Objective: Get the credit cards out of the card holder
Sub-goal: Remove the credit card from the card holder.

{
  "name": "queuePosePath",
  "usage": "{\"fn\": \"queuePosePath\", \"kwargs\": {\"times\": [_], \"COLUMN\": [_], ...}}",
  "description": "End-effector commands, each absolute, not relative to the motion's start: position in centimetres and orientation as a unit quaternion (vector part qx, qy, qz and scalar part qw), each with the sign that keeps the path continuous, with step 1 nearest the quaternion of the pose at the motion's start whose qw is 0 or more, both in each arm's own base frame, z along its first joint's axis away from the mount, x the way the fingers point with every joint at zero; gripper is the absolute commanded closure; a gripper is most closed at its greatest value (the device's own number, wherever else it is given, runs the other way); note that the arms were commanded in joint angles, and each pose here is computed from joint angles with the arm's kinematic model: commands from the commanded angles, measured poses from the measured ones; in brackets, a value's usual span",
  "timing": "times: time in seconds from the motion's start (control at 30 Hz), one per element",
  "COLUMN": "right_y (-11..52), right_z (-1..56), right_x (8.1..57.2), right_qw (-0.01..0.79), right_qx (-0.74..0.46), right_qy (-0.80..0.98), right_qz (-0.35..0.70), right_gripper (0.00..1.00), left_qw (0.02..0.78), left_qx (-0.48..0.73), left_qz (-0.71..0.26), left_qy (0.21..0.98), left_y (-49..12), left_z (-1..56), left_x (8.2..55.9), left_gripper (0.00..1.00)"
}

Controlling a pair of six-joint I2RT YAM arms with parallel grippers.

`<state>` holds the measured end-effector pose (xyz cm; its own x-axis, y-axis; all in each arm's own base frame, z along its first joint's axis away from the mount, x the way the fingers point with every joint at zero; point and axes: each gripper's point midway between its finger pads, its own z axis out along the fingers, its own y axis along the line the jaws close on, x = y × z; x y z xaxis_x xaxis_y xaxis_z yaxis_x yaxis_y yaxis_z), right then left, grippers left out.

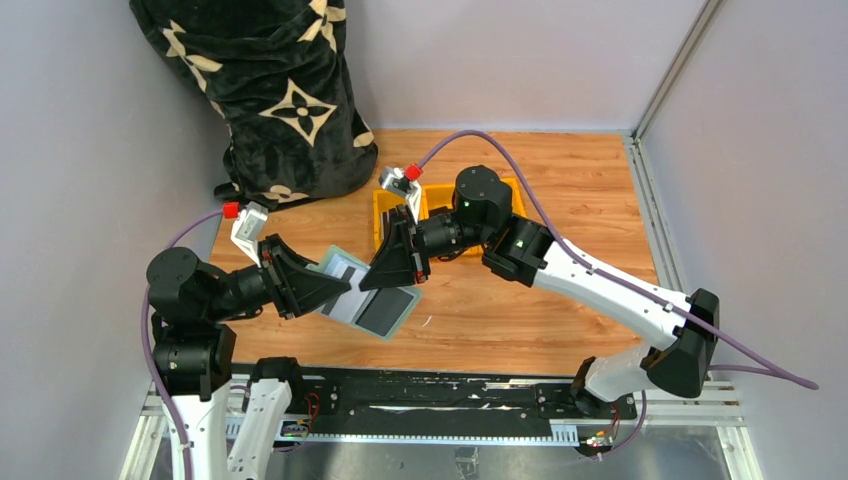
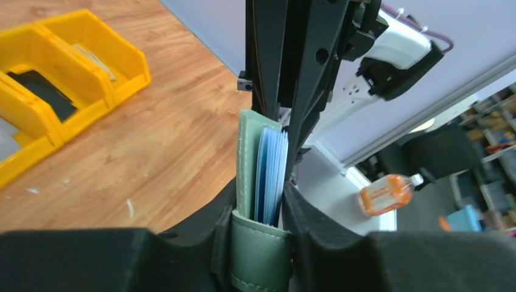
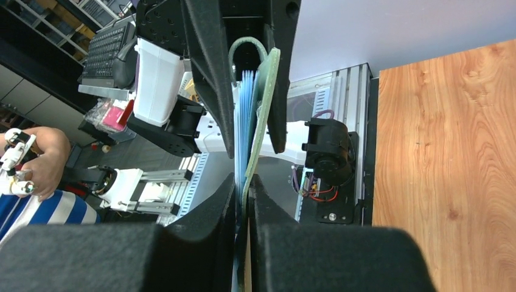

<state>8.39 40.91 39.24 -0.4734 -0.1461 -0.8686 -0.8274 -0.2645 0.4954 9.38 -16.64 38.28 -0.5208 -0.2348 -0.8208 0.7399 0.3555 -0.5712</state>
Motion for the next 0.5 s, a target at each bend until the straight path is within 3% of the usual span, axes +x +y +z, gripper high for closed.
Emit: {"fn": "queuePosePath", "kwargs": {"times": [0.0,0.07,0.13,0.2,0.33,0.47], "right_y": [40.1,39.9,39.4,38.1,35.0,34.9], "right_z": [41.1,41.5,41.8,42.6,43.9,44.4], "right_x": [8.2,9.4,11.4,13.7,16.4,14.5], "right_qw": [0.272,0.294,0.328,0.376,0.455,0.412], "right_qx": [-0.465,-0.45,-0.422,-0.382,-0.305,-0.288], "right_qy": [0.52,0.529,0.549,0.57,0.594,0.578], "right_qz": [0.663,0.657,0.643,0.622,0.589,0.642], "right_gripper": [0.82,0.77,0.59,0.51,0.42,0.38], "left_qw": [0.443,0.45,0.458,0.471,0.504,0.525], "left_qx": [0.179,0.169,0.151,0.129,0.083,0.045], "left_qz": [-0.541,-0.535,-0.531,-0.519,-0.492,-0.48], "left_qy": [0.692,0.695,0.697,0.702,0.705,0.701], "left_y": [-16.7,-16.5,-16.3,-15.9,-14.9,-14.2], "left_z": [37.7,37.6,37.6,37.5,37.5,37.7], "left_x": [9.6,10.3,11.2,12.4,14.7,16.3], "left_gripper": [0.74,0.83,0.88,0.93,1.0,1.0]}}
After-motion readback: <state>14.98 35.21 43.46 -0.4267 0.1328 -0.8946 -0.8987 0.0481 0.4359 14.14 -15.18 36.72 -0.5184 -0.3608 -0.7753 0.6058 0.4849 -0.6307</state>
